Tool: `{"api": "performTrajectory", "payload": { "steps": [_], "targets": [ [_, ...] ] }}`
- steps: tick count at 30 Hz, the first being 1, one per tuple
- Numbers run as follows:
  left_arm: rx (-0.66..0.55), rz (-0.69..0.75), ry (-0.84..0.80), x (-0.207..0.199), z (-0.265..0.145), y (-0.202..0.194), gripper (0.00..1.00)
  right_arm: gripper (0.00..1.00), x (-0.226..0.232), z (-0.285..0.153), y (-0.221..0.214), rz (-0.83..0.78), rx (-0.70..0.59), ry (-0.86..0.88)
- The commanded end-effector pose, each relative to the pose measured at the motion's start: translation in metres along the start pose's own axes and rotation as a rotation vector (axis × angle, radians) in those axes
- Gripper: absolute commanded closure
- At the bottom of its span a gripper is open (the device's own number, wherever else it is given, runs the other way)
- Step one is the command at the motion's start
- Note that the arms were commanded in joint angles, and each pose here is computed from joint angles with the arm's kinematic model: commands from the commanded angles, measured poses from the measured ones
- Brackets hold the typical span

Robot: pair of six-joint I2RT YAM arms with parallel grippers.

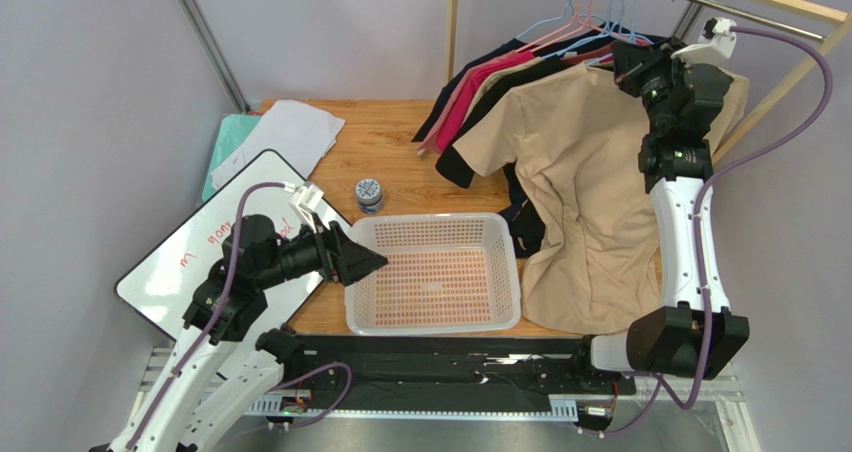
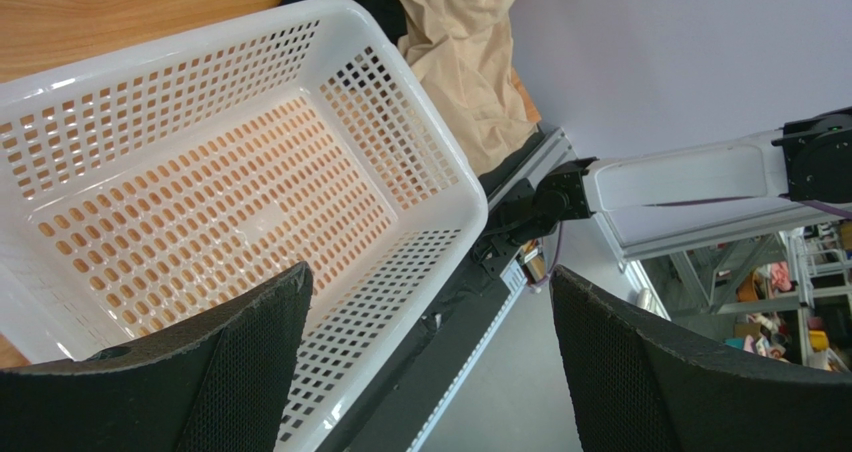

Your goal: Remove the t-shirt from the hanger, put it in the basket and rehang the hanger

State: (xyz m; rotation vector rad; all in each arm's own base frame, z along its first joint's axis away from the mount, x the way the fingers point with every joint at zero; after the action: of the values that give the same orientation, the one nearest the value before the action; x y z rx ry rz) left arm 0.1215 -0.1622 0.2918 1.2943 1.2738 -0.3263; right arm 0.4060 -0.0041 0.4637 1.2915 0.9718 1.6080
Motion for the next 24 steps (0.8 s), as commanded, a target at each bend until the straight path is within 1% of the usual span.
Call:
{"api": "performTrajectory", "payload": {
  "steps": [1, 5, 8, 14, 16, 20, 24],
  "targets": [
    [0.015, 0.051, 0.007, -0.005, 0.001, 0.006, 0.08, 1.00, 0.018, -0.013, 0.025, -0.329, -0.115, 0.130],
    [0.041, 0.048, 0.002, -0.005, 0.008, 0.009, 0.07, 1.00, 0.023, -0.015, 0.028, -0.467, -0.185, 0.185],
    [0.063, 0.040, -0.032, -0.007, 0.017, 0.011, 0.08, 1.00, 0.025, -0.013, 0.033, -0.541, -0.236, 0.200],
    [0.103, 0.037, -0.020, -0.005, 0.030, 0.017, 0.08, 1.00, 0.032, -0.018, 0.045, -0.694, -0.348, 0.246],
    [0.118, 0.039, -0.017, -0.006, 0.033, 0.020, 0.08, 1.00, 0.033, -0.018, 0.045, -0.767, -0.352, 0.260],
    [0.122, 0.041, -0.016, -0.009, 0.035, 0.024, 0.08, 1.00, 0.035, -0.023, 0.047, -0.821, -0.352, 0.276],
    [0.115, 0.039, -0.051, -0.016, 0.036, 0.027, 0.09, 1.00, 0.041, -0.036, 0.055, -0.788, -0.376, 0.277]
  ]
}}
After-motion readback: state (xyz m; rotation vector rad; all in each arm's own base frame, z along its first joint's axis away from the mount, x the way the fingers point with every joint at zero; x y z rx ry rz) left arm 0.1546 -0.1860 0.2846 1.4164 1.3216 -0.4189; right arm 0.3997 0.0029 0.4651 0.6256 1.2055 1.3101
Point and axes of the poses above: each gripper's point midway between its finger pads, its own z axis out along the fingers, its own x axis along the line the jaws close on, y = z × x, the point moved 4 cm from there along -z, back along the fingers, and after that the axes turned 14 degrees about -z, right-handed, at the moved point
